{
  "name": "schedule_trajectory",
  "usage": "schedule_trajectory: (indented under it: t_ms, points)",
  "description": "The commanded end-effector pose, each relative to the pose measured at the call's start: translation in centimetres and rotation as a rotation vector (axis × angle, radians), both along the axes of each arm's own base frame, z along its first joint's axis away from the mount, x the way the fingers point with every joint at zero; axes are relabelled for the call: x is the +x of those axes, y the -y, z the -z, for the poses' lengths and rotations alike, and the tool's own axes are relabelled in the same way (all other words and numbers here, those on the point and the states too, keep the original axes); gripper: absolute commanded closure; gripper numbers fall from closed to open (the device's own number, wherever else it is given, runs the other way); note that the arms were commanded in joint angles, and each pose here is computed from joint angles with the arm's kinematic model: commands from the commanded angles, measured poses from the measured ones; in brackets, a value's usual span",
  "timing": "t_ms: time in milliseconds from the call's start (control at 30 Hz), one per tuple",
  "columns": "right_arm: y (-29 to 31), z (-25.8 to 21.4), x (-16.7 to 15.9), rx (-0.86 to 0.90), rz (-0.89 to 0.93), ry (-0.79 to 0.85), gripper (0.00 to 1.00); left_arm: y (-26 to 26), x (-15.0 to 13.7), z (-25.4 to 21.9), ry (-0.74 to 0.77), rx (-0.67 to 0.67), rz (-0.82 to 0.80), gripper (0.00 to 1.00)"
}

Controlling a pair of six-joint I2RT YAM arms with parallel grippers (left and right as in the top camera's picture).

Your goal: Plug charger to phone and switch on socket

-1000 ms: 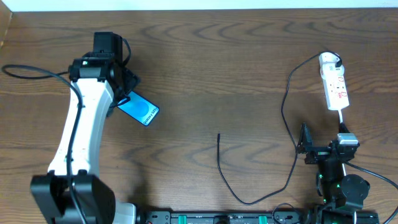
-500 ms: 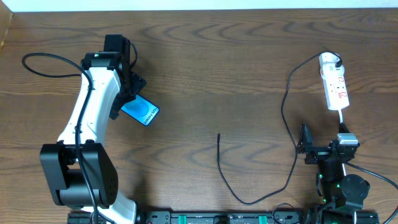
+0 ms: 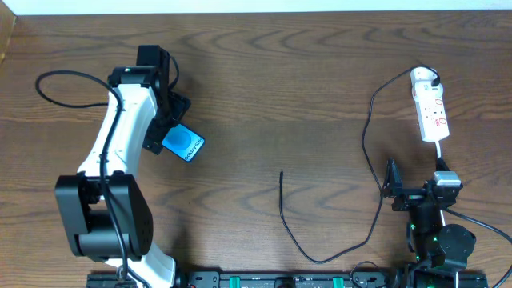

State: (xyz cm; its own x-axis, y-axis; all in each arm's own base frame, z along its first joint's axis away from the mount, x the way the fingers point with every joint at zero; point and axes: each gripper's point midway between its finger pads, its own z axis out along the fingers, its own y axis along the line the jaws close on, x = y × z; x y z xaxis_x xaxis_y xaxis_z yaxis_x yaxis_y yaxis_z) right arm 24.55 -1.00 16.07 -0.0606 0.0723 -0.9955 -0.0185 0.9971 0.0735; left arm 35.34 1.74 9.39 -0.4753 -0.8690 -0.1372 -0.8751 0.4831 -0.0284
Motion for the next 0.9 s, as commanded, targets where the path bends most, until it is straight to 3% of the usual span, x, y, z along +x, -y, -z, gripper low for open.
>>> schedule_trajectory:
  t_ms: [0, 867]
  points:
    - [-0.1, 0.0, 0.0, 0.012, -0.001, -0.001, 0.01, 0.0, -0.4, 0.9, -0.040, 0.002, 0.074, 0.02]
    - [-0.1, 0.0, 0.0, 0.012, -0.001, -0.001, 0.01, 0.1, 1.6, 7.0, -0.099, -0.002, 0.113, 0.02]
